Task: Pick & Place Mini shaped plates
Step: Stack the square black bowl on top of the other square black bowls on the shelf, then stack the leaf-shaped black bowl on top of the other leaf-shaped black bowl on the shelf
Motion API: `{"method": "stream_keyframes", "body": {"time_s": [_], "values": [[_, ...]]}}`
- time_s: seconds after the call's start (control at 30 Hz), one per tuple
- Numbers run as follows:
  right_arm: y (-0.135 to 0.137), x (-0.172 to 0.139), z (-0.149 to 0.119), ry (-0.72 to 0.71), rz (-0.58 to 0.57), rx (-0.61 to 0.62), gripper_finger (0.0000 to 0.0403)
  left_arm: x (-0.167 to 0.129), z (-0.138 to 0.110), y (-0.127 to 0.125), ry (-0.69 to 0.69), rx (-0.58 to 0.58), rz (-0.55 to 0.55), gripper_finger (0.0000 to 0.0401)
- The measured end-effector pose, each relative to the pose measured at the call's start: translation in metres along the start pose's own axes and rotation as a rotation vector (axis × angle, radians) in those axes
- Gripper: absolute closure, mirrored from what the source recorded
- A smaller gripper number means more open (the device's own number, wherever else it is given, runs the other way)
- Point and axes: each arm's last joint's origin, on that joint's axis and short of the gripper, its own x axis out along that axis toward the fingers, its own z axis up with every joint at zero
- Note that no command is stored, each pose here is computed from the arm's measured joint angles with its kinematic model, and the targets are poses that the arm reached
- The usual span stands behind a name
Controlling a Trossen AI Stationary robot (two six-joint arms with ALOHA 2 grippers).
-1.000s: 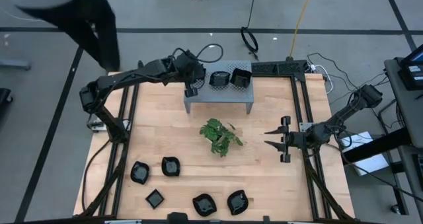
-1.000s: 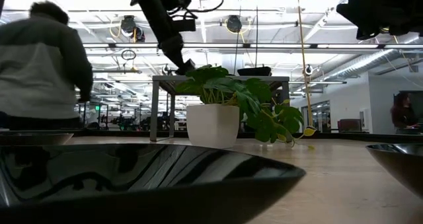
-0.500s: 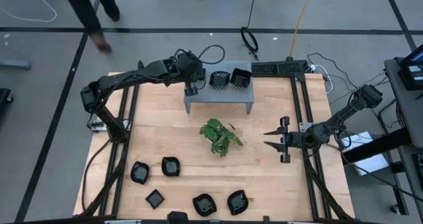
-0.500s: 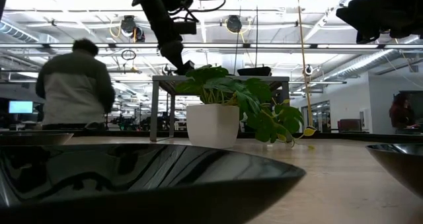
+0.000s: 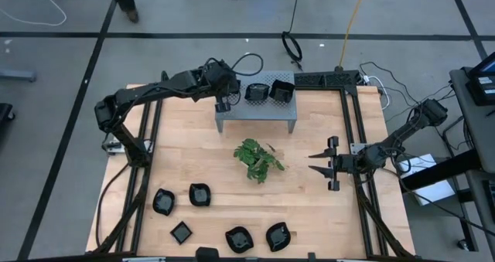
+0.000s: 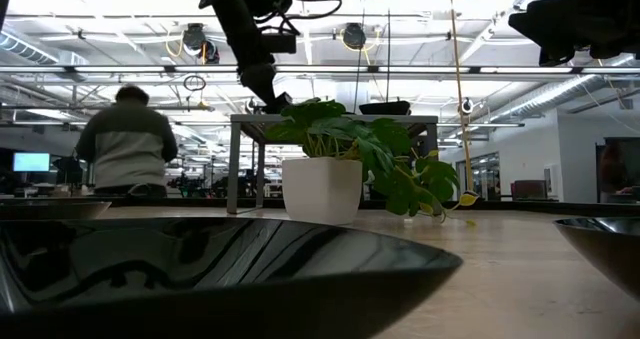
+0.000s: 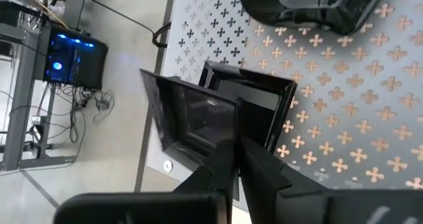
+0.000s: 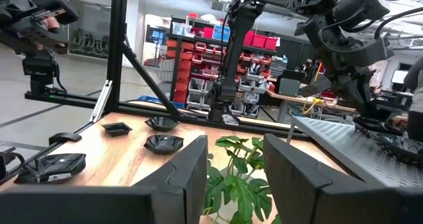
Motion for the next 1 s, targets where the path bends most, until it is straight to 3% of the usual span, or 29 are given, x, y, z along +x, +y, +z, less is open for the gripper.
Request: {"method": "stream_keyframes", "body": {"time_s": [0.47, 0.73, 0.87, 1.0], "values": [[0.0, 0.0, 0.0, 0.0, 0.0, 0.0, 0.0268, -0.003, 0.003, -0.006, -0.007, -0.035, -0.007, 0.0304], [0.0, 0.0, 0.0, 0.0, 0.0, 0.0, 0.0268, -0.03, 0.015, -0.025, -0.06, -0.015, 0.027, 0.0255], [0.0, 0.0, 0.0, 0.0, 0.0, -0.012, 0.0268, -0.05, 0.021, -0.044, -0.106, -0.178, -0.05, 0.0244], [0.0, 0.0, 0.0, 0.0, 0.001, -0.008, 0.0268, -0.067, 0.022, -0.073, -0.086, -0.364, -0.301, 0.0242]]}}
